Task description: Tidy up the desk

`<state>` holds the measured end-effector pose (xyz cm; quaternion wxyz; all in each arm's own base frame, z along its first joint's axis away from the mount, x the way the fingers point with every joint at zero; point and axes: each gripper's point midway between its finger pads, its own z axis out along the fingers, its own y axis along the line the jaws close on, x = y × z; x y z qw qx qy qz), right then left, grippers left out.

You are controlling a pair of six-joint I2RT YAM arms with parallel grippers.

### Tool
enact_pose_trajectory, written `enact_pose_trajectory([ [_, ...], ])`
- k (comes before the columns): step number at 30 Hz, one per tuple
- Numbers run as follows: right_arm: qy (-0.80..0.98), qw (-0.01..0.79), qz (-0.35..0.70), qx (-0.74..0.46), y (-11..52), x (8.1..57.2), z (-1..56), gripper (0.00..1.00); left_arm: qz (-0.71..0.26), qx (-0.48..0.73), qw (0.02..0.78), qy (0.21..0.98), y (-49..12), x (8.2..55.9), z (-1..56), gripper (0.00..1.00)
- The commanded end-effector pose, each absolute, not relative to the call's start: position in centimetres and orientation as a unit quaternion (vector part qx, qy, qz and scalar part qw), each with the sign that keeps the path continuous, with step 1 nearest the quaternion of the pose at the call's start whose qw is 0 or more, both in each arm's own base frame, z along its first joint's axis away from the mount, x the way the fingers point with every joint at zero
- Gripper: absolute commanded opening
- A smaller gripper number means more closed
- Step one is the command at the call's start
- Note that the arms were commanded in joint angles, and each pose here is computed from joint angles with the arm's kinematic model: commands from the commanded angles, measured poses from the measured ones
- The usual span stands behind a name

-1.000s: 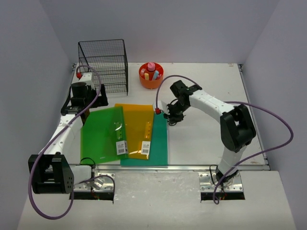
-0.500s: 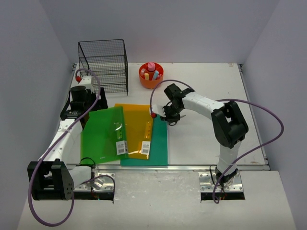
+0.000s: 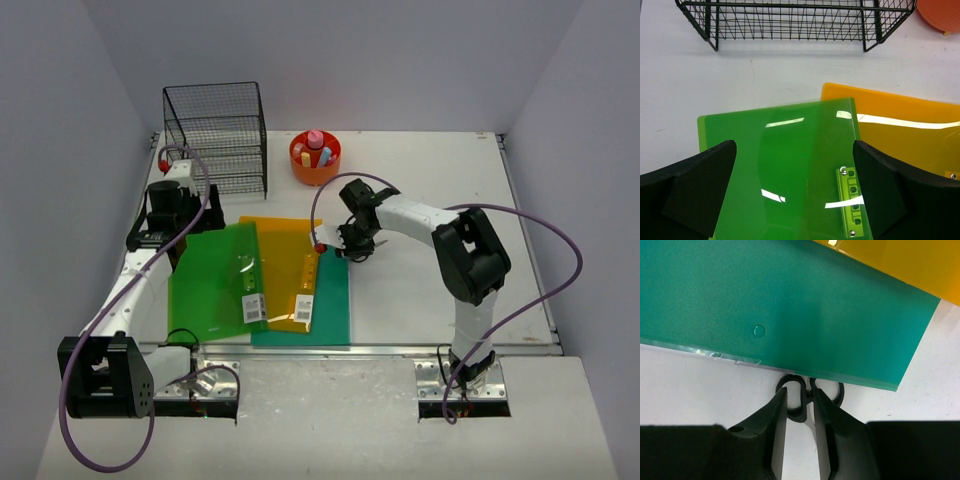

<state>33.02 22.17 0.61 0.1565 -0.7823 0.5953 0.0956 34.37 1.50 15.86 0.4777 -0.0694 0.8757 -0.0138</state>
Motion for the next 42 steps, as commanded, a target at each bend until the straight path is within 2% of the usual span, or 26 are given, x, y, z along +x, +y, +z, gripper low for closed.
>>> enact_pose_trajectory([
  [1,0.564,0.156,0.090,-0.806,22.7,33.6,1.0,0.29,-0.013,-0.068,0.499,0.864,1.6,34.5,16.9,1.00],
  [14,0.578,0.117,0.135,-0.796,21.5,29.9,1.5,0.26,-0.012,-0.068,0.495,0.866,1.7,34.3,16.5,1.00],
  [42,0.601,0.127,0.111,-0.781,22.1,32.3,0.0,0.28,-0.012,-0.068,0.494,0.867,1.7,34.3,16.4,1.00],
])
